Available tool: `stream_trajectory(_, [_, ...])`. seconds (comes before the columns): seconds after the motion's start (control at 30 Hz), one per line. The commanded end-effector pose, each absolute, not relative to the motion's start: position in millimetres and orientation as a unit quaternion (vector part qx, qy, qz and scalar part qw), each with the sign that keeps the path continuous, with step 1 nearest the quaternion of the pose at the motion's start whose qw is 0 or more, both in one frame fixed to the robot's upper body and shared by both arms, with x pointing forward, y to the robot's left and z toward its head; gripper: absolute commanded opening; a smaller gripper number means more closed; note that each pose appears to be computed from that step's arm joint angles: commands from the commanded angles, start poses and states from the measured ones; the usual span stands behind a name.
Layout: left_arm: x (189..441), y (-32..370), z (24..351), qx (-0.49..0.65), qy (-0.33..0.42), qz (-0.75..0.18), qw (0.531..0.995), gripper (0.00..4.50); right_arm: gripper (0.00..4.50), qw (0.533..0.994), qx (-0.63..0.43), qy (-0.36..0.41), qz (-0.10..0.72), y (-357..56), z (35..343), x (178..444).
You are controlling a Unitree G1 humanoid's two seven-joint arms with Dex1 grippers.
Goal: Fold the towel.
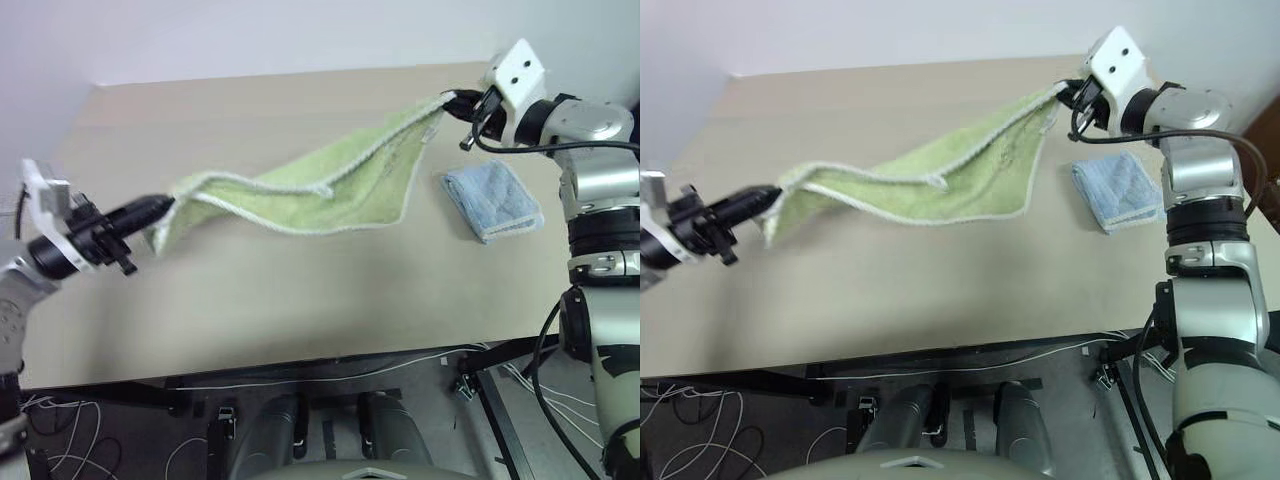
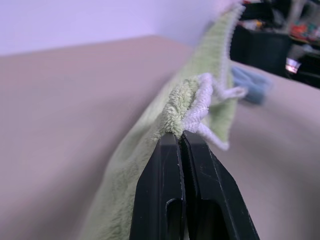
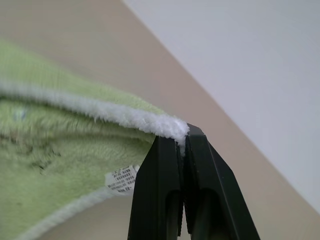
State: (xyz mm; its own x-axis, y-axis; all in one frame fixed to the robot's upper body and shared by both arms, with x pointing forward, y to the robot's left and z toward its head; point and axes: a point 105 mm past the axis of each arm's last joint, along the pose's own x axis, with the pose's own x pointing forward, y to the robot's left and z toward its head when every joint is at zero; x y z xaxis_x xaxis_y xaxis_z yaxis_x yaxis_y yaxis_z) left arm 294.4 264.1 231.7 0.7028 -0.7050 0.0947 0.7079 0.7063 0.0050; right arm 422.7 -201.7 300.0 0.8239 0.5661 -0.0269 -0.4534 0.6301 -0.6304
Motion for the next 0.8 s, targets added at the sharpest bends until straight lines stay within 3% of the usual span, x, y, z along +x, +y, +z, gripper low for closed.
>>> stream_trajectory(0.03, [304.7, 283.5, 248.1, 0.005, -0.038, -0.377, 0.925, 0.06, 0.00, 0.906, -0.328, -0.131, 0.233, -214.9, 332.9, 422.6])
stream_trajectory(0.23, [295.1, 270.0, 205.2, 0.089, 0.073, -0.448, 0.887, 0.06, 0.00, 0.903, -0.337, -0.127, 0.233, -217.8, 326.7, 421.8])
stream_trajectory(0.57, [259.3, 236.4, 127.2, 0.149, 0.165, -0.531, 0.818, 0.06, 0.00, 0.895, -0.338, -0.092, 0.276, -207.1, 294.0, 413.0])
stream_trajectory(0.67, [248.5, 226.6, 112.6, 0.133, 0.188, -0.550, 0.803, 0.71, 0.00, 0.890, -0.344, -0.085, 0.286, -204.3, 287.3, 410.9])
stream_trajectory(0.8, [243.9, 220.9, 107.3, 0.128, 0.183, -0.557, 0.800, 2.05, 0.00, 0.889, -0.351, -0.077, 0.283, -204.8, 282.5, 411.8])
